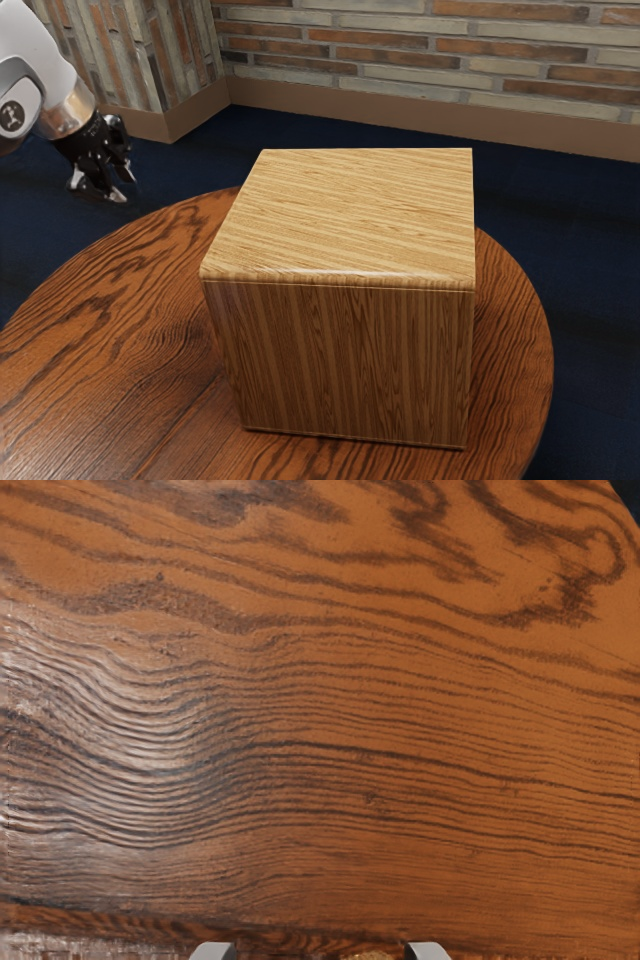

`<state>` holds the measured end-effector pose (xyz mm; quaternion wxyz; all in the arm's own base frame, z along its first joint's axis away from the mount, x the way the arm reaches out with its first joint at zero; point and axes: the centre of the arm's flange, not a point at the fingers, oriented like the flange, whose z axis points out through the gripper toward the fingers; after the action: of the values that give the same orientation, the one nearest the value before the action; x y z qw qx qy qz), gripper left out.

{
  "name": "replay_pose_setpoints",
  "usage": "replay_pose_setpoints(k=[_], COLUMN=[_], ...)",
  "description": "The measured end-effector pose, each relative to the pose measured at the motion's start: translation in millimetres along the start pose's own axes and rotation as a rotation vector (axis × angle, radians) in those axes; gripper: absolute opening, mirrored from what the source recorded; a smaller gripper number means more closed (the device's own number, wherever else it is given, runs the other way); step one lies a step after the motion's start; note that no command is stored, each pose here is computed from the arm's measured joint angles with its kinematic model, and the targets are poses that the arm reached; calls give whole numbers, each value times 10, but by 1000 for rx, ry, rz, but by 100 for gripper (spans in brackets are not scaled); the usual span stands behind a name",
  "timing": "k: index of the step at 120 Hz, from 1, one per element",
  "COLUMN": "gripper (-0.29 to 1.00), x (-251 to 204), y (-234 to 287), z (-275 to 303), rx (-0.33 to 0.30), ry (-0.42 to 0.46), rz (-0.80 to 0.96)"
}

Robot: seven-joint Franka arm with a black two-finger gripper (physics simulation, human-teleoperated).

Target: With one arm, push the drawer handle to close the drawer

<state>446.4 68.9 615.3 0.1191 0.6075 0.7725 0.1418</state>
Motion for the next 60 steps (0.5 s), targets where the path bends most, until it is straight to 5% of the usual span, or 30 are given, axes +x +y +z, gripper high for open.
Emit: replay_pose_setpoints(k=[13, 35, 60], gripper=[45, 60, 66], x=[43, 70, 175], y=[263, 307, 161], z=[-326, -8, 318], rx=[85, 272, 379], ry=[-8, 18, 39], rz=[-16, -1, -4])
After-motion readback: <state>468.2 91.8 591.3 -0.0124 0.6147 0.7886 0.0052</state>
